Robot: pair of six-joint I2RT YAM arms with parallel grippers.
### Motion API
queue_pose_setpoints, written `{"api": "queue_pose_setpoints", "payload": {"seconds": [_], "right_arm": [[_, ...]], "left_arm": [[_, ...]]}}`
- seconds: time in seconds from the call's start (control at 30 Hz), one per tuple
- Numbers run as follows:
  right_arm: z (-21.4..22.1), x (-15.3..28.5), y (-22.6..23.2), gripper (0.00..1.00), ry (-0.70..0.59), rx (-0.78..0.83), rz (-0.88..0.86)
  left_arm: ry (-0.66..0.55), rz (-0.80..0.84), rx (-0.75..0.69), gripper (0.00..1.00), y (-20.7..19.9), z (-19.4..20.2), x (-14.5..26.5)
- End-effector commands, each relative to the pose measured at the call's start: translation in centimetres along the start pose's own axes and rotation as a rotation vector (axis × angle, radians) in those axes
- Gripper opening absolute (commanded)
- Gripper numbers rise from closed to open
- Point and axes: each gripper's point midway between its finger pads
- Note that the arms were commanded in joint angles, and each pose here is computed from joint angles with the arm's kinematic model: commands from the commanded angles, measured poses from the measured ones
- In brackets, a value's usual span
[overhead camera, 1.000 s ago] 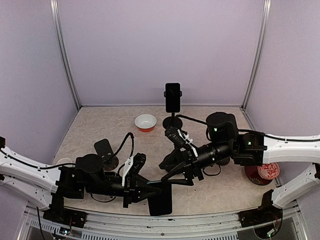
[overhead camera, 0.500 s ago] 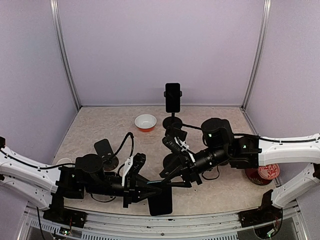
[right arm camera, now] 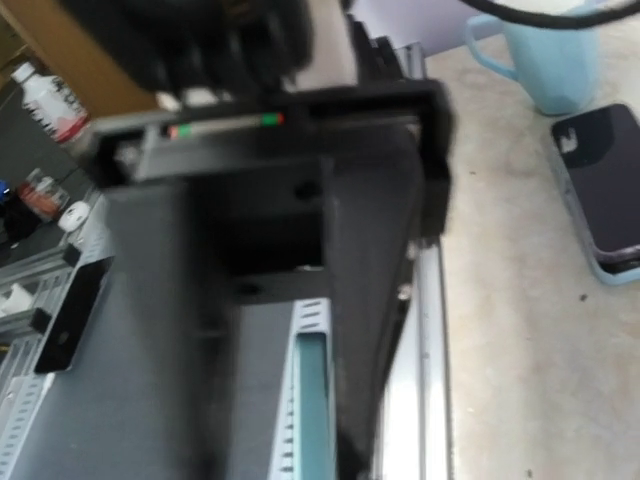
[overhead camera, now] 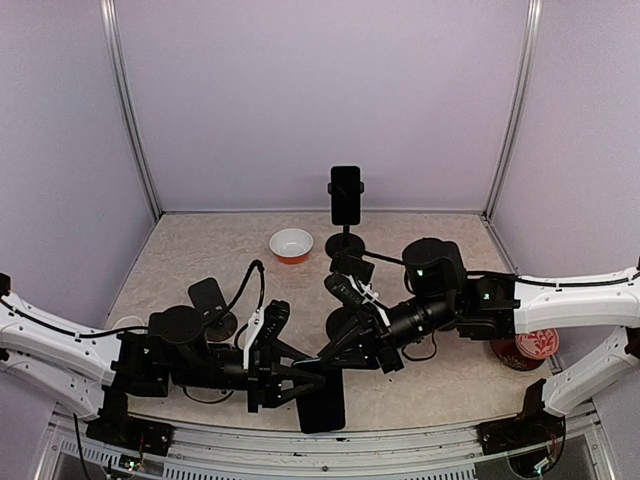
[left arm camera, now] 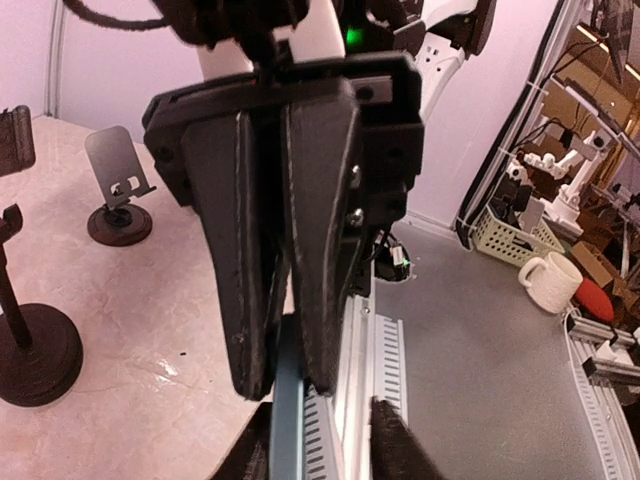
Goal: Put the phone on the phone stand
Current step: Pass from the left arm to the right, then pass from the right arm to the left
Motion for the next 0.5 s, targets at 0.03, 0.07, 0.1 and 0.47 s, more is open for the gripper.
{"api": "queue_pose_setpoints", "payload": {"seconds": [0.03,0.07,0.1,0.47], "right_arm": [[-3.7,2.5,0.1,0.0,-0.139,0.05,0.083],[-4.4,3.0,0.1,0.0,-0.164,0.058,0.099],[-4.9,3.5,0.1,0.0,-0.185,0.064,0.116],[-7.0,5.4,0.3,0.0,-0.277,0.082,0.169]], "left_arm": [[-0.091,0.024,-0.021,0.59,-0.9,-2.9,-0.1],[-0.088,0.025,-0.018,0.63,-0.9,-2.7,-0.1],[-0.087,0.025,-0.016,0.65,-0.9,-2.6,-0.2],[-0.066,0.074,-0.004,0.44,-1.5,-1.8,-0.7]]}}
Point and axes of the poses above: each gripper's point midway between its finger pads, its own x axis back along the fingers, its own y axis along the line the jaws close on, z = x × y
